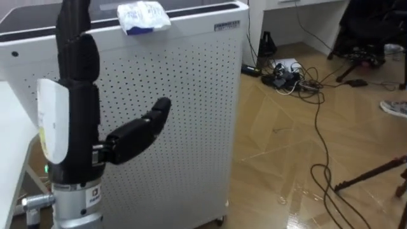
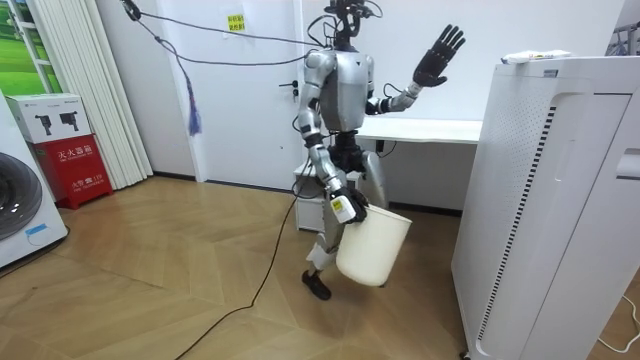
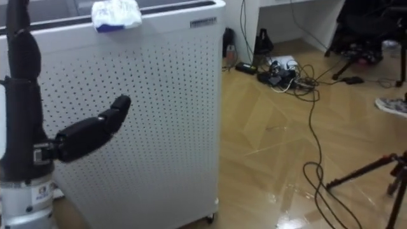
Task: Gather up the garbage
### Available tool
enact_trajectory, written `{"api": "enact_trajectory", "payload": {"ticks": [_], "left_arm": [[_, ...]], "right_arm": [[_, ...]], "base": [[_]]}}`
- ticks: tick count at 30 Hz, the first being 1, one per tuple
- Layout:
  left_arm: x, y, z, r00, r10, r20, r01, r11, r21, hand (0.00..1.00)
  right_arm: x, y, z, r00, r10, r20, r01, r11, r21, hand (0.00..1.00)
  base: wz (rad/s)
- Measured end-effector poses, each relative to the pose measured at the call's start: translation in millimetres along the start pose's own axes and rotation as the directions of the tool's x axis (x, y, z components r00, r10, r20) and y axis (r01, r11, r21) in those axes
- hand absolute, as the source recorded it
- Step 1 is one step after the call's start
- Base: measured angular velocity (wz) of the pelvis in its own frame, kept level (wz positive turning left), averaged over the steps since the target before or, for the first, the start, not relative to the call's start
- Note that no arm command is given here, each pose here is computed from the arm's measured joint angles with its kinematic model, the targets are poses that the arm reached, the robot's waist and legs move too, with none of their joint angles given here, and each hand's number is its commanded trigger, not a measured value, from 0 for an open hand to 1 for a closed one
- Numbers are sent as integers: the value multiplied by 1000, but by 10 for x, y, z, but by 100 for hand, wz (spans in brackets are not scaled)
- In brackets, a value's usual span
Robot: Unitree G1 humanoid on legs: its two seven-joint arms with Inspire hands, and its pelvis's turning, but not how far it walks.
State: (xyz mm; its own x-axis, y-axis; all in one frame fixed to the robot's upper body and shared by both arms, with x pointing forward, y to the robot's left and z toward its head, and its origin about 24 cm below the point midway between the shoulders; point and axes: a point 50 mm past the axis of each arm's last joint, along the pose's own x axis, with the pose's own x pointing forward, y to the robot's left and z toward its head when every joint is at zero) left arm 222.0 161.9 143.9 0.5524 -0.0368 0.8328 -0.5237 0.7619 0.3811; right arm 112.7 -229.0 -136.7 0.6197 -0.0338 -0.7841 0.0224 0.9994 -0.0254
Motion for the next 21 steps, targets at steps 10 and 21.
{"api": "enact_trajectory", "payload": {"ticks": [10, 21], "left_arm": [[179, -40, 77, 994, 19, 107, -21, 1000, 14, 0], [265, 38, 27, 990, 12, 141, -27, 994, 107, 0]], "right_arm": [[53, 61, 137, 999, 32, 40, -32, 999, -11, 100], [34, 32, 152, 998, 27, 52, -24, 999, -48, 100]], "base": [[9], [11]]}}
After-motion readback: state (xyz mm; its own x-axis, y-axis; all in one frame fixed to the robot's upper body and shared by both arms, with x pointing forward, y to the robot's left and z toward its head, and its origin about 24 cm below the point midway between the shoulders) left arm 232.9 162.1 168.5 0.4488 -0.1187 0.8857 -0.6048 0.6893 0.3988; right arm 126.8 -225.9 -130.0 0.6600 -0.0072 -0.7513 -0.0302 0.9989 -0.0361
